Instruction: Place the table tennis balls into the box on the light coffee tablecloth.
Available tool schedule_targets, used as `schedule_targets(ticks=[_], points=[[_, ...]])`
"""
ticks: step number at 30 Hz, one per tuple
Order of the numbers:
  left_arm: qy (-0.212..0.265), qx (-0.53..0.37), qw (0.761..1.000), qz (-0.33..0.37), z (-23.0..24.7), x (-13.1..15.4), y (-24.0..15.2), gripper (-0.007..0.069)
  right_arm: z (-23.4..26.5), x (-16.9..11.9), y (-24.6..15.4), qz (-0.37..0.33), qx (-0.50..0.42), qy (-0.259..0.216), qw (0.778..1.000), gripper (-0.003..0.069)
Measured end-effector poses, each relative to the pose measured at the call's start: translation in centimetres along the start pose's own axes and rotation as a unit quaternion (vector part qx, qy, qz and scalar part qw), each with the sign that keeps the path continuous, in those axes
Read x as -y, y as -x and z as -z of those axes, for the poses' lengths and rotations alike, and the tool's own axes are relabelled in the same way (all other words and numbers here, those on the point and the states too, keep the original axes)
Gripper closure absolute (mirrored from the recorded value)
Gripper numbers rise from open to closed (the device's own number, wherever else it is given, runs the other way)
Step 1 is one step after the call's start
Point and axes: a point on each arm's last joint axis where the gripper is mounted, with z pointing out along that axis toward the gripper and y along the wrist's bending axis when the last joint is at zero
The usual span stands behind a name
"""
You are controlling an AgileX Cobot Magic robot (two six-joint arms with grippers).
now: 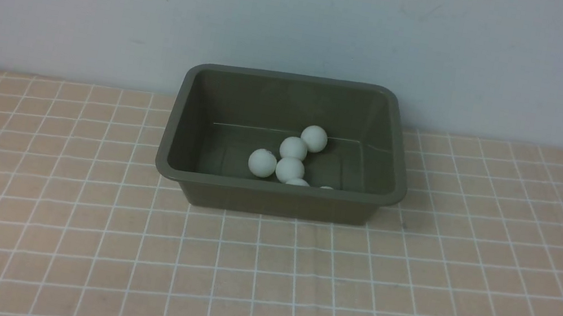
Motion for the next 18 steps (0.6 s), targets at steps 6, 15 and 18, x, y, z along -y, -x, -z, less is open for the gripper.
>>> schedule_targets(ticks=[6, 15, 18], points=[[0.003, -0.002, 1.0, -0.009, -0.01, -0.04, -0.05, 0.0694, 0.0, 0.0, 0.0, 0.0, 0.0, 0.0, 1.0, 0.0677], [0.003, -0.004, 1.0, -0.012, -0.02, -0.04, -0.11, 0.0694, 0.0, 0.0, 0.0, 0.0, 0.0, 0.0, 1.0, 0.0677], [0.003, -0.004, 1.0, -0.012, -0.02, -0.04, -0.11, 0.0694, 0.0, 0.0, 0.0, 0.0, 0.0, 0.0, 1.0, 0.0677]])
